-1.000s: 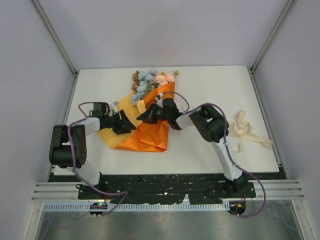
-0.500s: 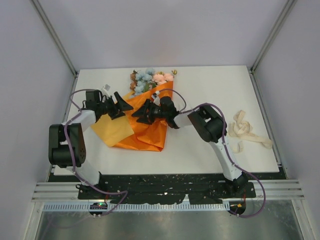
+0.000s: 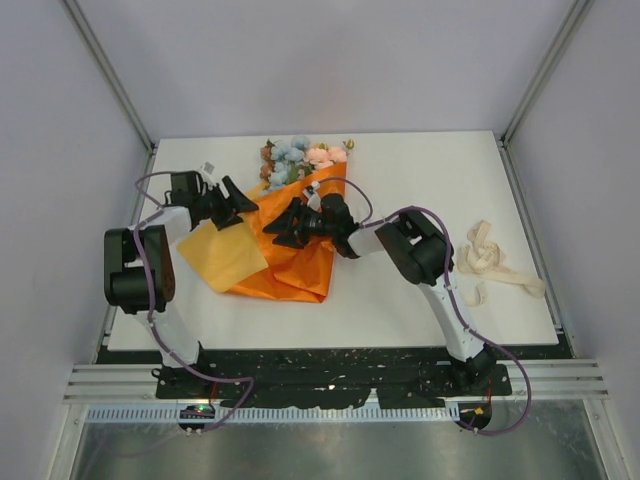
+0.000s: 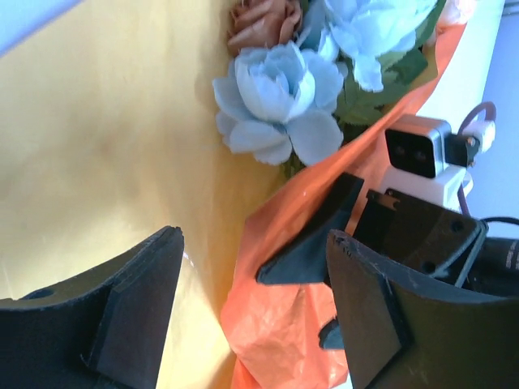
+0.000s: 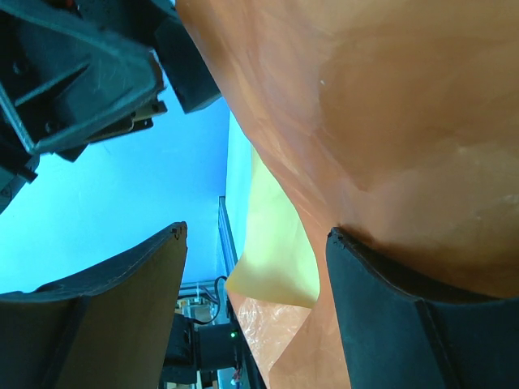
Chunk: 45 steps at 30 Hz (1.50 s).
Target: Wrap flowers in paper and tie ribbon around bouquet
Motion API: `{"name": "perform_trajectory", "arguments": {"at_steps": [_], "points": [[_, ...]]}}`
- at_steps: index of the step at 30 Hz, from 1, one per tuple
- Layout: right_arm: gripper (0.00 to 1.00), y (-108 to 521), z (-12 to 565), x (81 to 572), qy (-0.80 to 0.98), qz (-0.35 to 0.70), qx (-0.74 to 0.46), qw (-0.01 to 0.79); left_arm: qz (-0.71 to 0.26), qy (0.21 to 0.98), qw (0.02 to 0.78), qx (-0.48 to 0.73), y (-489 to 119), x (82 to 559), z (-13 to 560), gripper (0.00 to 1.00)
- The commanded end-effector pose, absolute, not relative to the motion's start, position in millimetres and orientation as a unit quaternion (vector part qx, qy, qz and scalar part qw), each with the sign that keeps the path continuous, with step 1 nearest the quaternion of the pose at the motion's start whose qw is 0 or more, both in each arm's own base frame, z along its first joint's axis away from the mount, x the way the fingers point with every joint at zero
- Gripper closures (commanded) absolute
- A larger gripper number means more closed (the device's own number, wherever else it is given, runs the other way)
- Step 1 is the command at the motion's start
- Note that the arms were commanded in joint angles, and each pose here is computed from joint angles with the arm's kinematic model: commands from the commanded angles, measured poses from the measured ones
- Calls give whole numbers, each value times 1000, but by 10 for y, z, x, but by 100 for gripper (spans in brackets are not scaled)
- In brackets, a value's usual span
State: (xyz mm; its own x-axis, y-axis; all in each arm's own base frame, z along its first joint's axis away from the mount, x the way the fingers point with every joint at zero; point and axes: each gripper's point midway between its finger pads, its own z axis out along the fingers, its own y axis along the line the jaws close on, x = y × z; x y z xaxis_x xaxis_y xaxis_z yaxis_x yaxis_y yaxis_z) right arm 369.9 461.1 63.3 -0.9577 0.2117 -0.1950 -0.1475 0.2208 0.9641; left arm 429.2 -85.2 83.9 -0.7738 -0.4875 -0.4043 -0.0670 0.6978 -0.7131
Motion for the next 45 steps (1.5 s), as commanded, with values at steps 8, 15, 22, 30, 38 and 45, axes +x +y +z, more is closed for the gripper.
{"name": "perform_trajectory", "arguments": {"at_steps": [8,15,22,30,38,45], "points": [[25,4530,671,3640,780,603,5,166,-273,917,251,-146,-680,4416,632,100],[27,4259,1595,3649,762,591,-110,241,-215,946,209,-124,-655,4389,577,100],[49,4082,1570,3850,810,464,-216,285,-198,949,201,-139,-651,4403,580,100],[75,4133,1005,3819,838,417,-257,240,-196,950,196,-141,-651,4390,577,100],[77,4522,625,3724,844,413,-259,223,-193,952,198,-132,-646,4388,601,100],[79,4265,111,3790,884,402,-168,169,-228,932,252,-129,-416,4343,1048,51]]}}
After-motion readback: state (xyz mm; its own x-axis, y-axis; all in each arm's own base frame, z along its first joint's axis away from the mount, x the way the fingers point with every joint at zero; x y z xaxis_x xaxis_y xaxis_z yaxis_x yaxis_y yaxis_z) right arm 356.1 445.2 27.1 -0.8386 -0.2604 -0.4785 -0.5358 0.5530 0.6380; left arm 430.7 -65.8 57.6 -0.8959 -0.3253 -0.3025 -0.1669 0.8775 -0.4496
